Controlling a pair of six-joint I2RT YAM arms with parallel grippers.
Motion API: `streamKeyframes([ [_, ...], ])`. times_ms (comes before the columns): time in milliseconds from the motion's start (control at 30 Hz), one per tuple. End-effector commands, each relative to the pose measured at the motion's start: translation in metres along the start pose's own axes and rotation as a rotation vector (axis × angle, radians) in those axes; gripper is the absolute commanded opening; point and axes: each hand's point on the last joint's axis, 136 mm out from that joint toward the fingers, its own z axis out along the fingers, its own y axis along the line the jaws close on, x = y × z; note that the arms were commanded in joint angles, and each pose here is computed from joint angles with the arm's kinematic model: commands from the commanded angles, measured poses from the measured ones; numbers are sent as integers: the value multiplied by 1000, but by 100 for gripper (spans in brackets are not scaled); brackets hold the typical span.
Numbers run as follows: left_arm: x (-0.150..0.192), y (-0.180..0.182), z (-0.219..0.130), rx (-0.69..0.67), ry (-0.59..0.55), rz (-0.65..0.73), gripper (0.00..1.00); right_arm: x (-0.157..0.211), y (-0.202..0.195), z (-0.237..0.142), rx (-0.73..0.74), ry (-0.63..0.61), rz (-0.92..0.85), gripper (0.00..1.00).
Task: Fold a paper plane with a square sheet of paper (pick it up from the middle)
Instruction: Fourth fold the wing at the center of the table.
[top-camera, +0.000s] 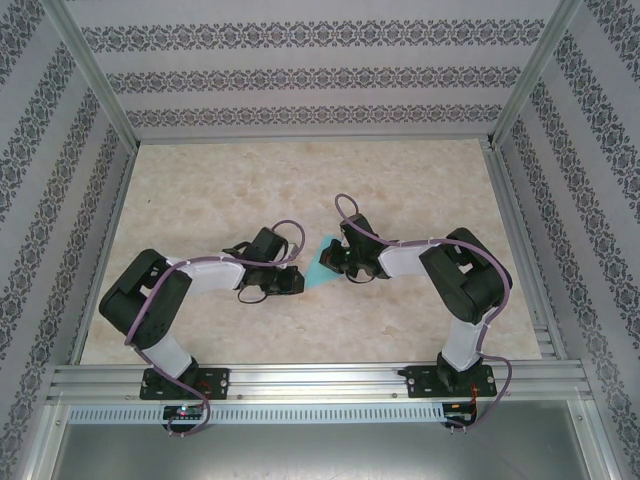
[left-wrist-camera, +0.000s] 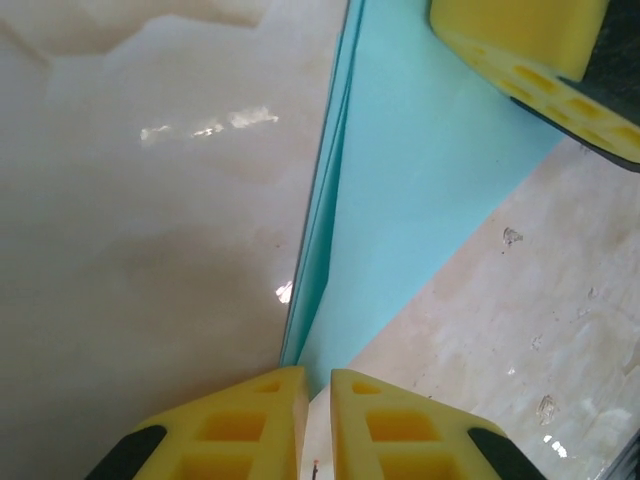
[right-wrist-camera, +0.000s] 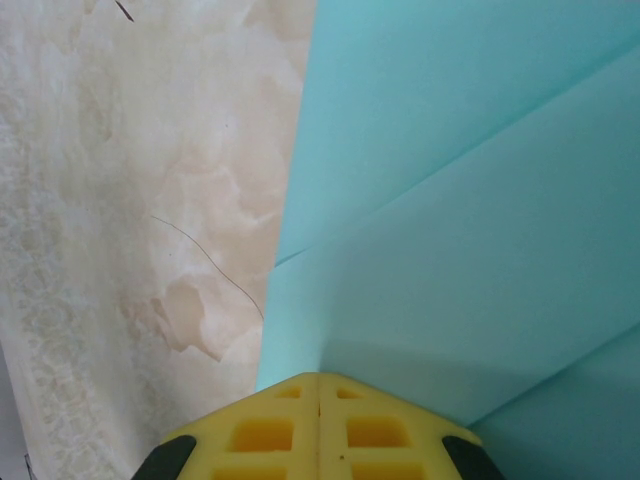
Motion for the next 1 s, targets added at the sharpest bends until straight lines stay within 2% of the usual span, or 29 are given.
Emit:
streamKeyframes([
  [0,27,35,0,-74,73,-87,13,46,-100,5,338,124,96,0],
  [100,22,29,-6,-38,54,-93,9,47,-101,5,340,127,94,0],
  [300,-7,-29,-30,164,-21,-20,6,47,-102,5,344,128,96,0],
  [400,-16,-43,-29,217,-38,-12,6,47,-102,6,341,128,96,0],
  [667,-29,-33,-2,169,-28,-32,3,49,-102,7,341,135,99,0],
  [833,-17,-19,6,133,9,-47,2,49,-103,8,342,138,102,0],
  [967,-3,3,9,43,41,-54,1,47,-99,7,326,133,96,0],
])
